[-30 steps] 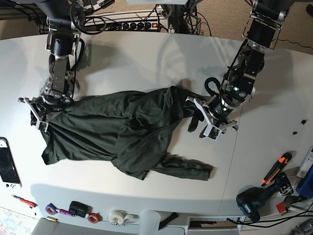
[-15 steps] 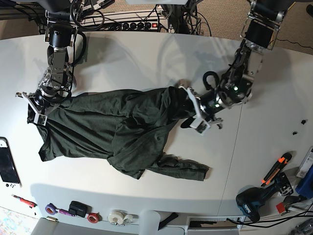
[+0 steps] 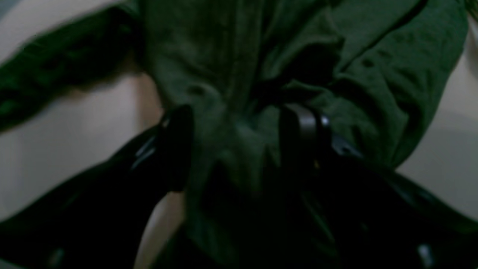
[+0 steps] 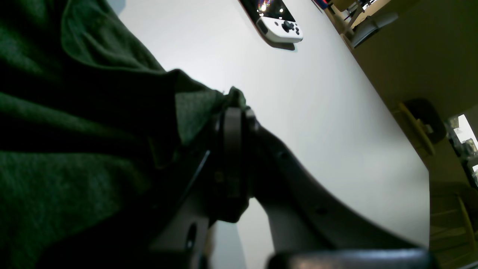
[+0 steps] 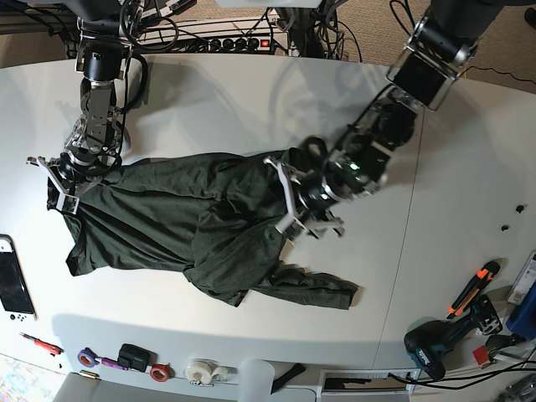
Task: Layout the t-shirt on the table in an organized manner, then fold the t-shirt properly
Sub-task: 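Pull the shirt apart with both grippers, stretching it flat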
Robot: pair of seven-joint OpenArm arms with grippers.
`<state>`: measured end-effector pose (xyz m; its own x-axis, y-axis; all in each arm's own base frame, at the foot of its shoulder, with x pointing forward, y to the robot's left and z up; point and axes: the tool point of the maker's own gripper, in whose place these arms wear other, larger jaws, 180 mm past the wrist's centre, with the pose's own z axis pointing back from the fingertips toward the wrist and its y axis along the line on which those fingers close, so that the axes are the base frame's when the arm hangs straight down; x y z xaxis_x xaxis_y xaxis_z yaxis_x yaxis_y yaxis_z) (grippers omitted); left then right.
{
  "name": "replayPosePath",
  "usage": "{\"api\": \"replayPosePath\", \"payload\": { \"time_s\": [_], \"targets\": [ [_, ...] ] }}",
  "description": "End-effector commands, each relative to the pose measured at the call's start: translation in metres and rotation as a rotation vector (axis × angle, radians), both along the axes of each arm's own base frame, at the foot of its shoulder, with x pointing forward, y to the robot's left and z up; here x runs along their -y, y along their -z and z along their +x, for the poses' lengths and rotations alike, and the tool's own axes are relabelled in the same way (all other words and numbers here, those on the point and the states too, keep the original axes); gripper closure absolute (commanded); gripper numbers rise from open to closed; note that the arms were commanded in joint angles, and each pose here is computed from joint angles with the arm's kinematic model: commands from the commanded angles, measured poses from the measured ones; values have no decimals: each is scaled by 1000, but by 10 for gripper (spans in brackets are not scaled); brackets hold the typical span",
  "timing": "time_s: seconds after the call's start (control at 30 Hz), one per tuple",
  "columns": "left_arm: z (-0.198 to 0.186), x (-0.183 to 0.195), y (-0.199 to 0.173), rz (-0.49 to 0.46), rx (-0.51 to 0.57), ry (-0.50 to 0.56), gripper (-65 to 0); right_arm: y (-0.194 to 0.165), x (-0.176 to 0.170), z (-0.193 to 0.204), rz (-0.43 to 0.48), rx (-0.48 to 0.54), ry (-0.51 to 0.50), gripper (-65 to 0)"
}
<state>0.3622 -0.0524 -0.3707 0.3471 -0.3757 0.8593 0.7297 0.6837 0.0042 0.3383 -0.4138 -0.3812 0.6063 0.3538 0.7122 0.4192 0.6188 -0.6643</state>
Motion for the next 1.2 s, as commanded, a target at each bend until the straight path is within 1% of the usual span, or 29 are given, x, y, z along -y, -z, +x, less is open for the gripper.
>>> {"api": "replayPosePath", "payload": {
  "time_s": [0.0, 0.13, 0.2, 0.3, 0.33, 0.43, 0.57, 0.7, 0.83, 1.0, 1.07, 1.17],
  "targets": [
    [10, 6, -11, -15, 39, -8, -363, 11, 3, -7, 11, -60, 6, 0],
    [24, 0, 12, 59, 16, -78, -362, 10, 3, -7, 10, -60, 6, 0],
    [33, -8, 18, 80, 6, -113, -344, 11, 3, -7, 10, -60, 6, 0],
    [43, -14, 12, 89, 25, -135, -276, 10, 3, -7, 9, -59, 5, 0],
    [44, -14, 10, 90, 30, -132, -264, 10, 3, -7, 9, -59, 5, 0],
    [47, -14, 6, 90, 38, -131, -261, 10, 3, -7, 9, -60, 6, 0],
    [39, -4, 6, 45, -6, -86, -261, 10, 3, -7, 9, -60, 5, 0],
    [39, 1, -3, -13, -22, -95, -261, 10, 3, -7, 9, -60, 6, 0],
    [49, -10, -11, -55, -27, -144, -261, 10, 3, -7, 9, -60, 6, 0],
    [63, -37, -13, -61, -51, -234, -261, 10, 3, -7, 9, -60, 5, 0],
    [64, -42, -13, -59, -58, -245, -261, 10, 3, -7, 9, -60, 5, 0],
    [61, -43, -10, -54, -65, -230, -261, 10, 3, -7, 9, -60, 5, 0]
  ]
}}
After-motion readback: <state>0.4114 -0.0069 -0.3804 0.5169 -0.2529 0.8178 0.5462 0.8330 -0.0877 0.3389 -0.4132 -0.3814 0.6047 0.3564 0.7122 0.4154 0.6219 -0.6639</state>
